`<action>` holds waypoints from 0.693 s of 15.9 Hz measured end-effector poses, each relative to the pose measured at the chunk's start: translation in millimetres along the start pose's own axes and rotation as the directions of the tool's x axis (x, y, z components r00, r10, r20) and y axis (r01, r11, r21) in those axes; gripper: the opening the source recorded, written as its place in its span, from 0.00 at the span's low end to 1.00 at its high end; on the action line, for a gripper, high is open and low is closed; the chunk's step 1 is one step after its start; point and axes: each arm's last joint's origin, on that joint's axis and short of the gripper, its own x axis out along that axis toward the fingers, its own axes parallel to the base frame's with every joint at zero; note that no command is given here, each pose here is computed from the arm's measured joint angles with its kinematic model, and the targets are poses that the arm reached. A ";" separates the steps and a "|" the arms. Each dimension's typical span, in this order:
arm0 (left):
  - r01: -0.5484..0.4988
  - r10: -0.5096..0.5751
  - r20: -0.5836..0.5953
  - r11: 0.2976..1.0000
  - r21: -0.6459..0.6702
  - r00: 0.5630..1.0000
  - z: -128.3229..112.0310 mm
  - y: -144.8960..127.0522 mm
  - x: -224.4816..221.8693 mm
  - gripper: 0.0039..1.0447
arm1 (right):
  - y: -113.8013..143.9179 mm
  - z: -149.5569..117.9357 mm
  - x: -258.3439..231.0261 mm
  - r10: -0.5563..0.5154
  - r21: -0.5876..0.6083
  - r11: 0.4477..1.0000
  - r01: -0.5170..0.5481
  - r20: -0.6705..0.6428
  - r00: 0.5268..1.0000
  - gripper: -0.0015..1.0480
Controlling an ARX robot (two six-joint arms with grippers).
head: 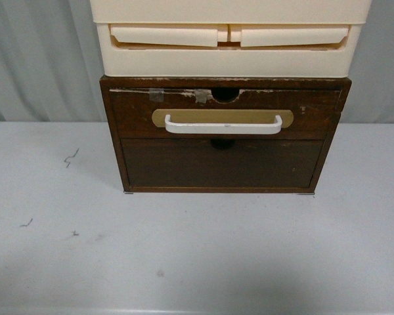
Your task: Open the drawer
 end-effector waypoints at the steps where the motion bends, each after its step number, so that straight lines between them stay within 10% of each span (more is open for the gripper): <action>1: 0.000 0.000 0.000 1.000 0.000 1.000 0.0 0.0 0.0 0.94 | 0.0 0.0 0.0 0.000 0.000 1.000 0.000 0.000 1.000 0.94; 6: -0.256 0.189 -0.398 0.959 -0.120 0.898 19.3 -1.8 34.0 0.94 | -8.7 13.4 35.7 0.084 0.113 0.992 -0.050 -0.325 0.942 0.94; 9: -0.119 -0.045 -0.360 0.899 -0.421 0.932 33.9 -20.2 84.8 0.94 | 1.2 14.3 74.5 0.272 0.364 0.921 -0.141 -0.342 0.900 0.94; 11: -0.044 -0.182 -0.299 0.786 -0.617 0.937 35.2 -39.9 130.0 0.94 | 20.0 11.3 112.3 0.444 0.597 0.777 -0.199 -0.297 0.845 0.94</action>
